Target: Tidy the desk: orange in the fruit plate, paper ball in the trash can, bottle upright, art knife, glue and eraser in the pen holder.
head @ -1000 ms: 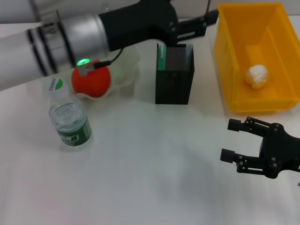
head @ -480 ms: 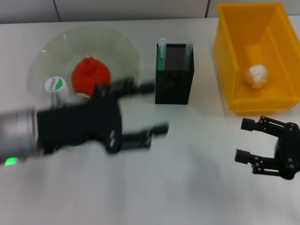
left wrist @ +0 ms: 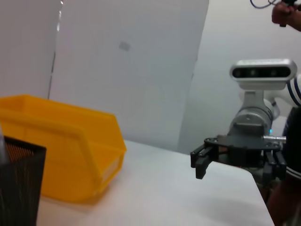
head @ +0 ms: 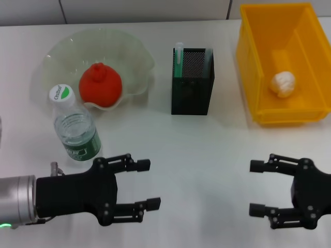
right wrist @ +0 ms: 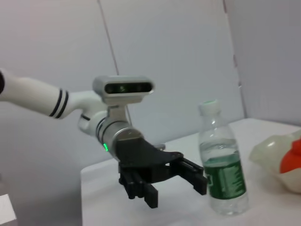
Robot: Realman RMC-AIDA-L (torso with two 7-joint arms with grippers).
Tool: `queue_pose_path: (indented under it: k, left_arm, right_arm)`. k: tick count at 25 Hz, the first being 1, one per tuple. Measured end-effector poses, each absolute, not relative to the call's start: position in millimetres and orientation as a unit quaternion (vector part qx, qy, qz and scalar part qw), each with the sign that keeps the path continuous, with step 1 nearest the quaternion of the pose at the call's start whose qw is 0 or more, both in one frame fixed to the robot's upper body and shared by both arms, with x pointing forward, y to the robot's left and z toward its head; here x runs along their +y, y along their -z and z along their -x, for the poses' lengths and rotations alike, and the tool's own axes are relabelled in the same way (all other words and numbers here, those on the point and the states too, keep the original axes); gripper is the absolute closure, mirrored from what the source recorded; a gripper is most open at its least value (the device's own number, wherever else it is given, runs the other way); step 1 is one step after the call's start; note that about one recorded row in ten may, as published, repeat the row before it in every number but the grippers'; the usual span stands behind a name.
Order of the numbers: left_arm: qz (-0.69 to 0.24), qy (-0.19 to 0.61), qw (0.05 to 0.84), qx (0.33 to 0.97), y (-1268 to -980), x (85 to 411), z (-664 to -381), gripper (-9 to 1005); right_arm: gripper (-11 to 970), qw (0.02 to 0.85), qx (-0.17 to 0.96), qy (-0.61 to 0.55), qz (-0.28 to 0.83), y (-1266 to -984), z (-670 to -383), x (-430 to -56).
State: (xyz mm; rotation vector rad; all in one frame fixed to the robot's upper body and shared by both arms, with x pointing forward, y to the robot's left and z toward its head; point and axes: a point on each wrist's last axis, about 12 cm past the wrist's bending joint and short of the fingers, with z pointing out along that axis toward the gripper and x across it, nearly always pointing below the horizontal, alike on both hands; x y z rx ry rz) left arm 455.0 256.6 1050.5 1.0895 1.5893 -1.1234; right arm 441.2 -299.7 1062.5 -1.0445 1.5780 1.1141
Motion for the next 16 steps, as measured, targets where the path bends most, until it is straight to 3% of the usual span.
queue_pose_path:
  k: [16]
  left_arm:
    - [-0.452,0.456,0.428,0.636,-1047.7,251.2,-455.3,210]
  right_arm:
    - [119,0.454,0.639,-0.454,0.424,-1060.9,-442.3,-294.0]
